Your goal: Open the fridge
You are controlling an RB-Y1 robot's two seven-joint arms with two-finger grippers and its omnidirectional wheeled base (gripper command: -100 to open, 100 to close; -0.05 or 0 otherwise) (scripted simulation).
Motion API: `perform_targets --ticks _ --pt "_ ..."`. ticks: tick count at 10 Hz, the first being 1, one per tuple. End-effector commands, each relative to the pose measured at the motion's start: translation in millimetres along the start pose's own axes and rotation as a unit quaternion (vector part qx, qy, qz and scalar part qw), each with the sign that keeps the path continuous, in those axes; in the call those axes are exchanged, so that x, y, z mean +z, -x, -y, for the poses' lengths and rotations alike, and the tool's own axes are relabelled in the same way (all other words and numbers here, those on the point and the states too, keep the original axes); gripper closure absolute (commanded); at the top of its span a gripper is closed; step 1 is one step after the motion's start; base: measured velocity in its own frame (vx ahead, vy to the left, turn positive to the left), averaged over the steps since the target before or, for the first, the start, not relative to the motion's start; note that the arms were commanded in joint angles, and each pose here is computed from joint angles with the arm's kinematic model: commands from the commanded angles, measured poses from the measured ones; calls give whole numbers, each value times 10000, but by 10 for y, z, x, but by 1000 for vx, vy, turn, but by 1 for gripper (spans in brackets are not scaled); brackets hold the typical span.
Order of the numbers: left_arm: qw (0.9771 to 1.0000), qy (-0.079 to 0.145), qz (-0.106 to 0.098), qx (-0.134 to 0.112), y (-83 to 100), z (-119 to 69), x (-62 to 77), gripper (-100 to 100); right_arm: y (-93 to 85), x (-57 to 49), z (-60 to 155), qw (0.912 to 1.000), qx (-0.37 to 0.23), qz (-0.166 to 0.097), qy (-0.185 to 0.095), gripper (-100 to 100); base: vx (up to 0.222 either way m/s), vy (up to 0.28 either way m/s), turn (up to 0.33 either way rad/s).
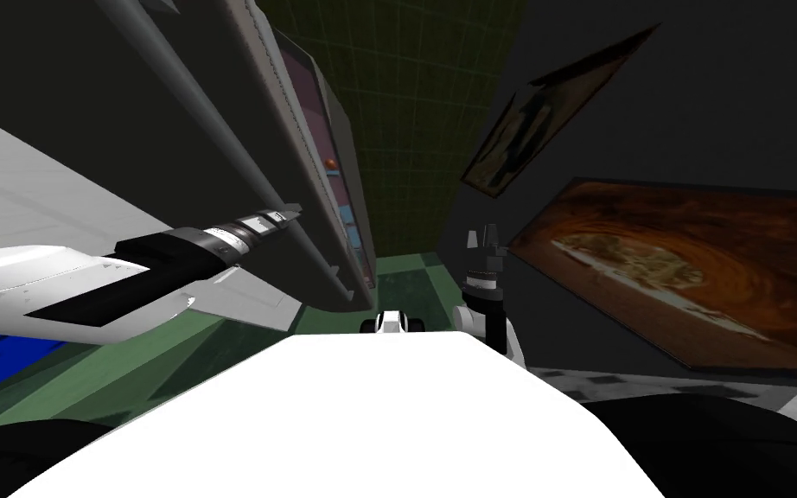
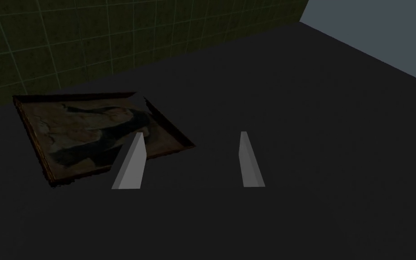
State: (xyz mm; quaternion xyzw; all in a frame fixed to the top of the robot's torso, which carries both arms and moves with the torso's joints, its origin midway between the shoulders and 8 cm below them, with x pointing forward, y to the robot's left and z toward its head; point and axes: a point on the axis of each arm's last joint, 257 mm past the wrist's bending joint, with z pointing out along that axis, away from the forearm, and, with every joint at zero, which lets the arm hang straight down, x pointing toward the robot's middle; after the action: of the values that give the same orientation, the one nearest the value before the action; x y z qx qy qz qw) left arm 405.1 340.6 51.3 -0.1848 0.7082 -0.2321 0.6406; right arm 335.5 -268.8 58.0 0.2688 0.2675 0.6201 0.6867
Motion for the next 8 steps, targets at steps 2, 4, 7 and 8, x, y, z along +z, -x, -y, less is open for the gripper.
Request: perform_targets --ticks 2,4,7,8 --pt "9986 -417 -320 -35 -219 306 -29 100 0 0 0 10000 0 0 0 0 -275 260 -91" --pt "9980 -490 -400 29 -262 353 -29 100 0 -1 0 10000 1 1 -1 0 -146 123 -82" --pt "9965 -670 -508 26 -316 441 -38 100 0 0 0 10000 0 0 0 0 -214 224 -171" --pt "9955 -758 -565 25 -344 484 -44 100 0 -1 0 10000 0 1 -1 0 -179 195 -89"
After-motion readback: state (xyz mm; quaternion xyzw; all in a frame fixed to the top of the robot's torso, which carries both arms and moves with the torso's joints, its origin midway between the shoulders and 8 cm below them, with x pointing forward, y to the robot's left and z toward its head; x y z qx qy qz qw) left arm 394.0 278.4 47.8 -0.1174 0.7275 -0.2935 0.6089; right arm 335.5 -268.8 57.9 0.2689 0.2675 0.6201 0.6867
